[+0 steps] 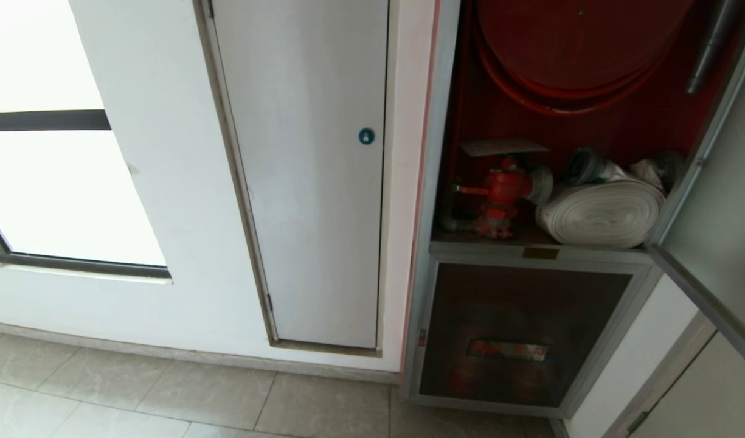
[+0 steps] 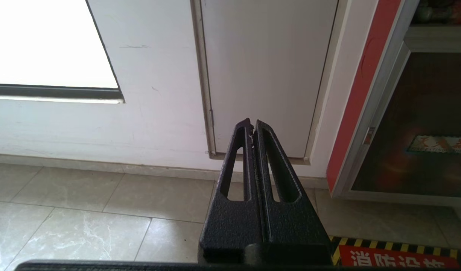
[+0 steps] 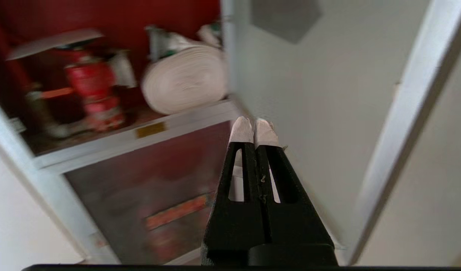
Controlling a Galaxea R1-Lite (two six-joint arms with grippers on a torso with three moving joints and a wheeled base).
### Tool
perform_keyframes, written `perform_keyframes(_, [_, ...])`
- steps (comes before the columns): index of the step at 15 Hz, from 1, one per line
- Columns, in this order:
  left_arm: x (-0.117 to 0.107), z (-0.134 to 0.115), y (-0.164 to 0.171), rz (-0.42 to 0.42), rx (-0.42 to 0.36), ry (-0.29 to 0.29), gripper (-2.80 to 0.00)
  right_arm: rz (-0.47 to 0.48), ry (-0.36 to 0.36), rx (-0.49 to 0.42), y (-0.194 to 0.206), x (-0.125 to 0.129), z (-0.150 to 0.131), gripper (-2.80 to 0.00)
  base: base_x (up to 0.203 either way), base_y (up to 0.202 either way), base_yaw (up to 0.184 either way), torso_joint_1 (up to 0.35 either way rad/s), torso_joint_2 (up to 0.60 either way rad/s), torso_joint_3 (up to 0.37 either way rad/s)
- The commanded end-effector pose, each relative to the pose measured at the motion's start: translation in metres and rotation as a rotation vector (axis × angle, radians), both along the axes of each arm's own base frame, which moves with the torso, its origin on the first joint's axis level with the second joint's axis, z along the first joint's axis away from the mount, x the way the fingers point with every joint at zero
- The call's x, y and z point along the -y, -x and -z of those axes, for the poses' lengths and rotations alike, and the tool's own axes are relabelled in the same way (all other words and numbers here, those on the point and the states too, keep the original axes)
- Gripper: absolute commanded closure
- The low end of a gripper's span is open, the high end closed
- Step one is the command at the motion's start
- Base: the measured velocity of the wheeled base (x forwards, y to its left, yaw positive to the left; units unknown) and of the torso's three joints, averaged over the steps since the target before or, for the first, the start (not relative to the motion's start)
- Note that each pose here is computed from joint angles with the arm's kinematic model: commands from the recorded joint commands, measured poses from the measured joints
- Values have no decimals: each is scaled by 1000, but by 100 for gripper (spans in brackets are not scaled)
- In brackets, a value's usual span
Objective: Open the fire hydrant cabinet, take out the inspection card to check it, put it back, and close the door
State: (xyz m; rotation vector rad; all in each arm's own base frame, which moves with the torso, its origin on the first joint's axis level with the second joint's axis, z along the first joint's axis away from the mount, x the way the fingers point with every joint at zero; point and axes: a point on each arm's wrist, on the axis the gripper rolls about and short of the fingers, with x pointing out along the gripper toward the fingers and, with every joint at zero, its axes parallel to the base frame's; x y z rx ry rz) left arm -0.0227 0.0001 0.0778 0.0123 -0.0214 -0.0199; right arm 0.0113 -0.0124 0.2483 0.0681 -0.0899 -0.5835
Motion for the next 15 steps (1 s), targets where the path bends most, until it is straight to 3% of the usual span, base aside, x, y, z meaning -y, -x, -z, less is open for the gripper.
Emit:
perform_keyframes(1, [0, 4, -1, 0, -14, 0, 0, 85, 2, -43, -18, 2, -4, 0, 0, 0, 0, 0, 0, 0])
perform_keyframes(10, [0, 4, -1, 0, -14, 0, 0, 345, 70, -39, -79, 9, -26, 0, 0, 0, 0, 0, 0, 0])
perform_keyframes(15, [0, 4, -1, 0, -14, 0, 0, 590, 89, 20, -97, 50, -29, 0, 0, 0, 0, 0, 0, 0])
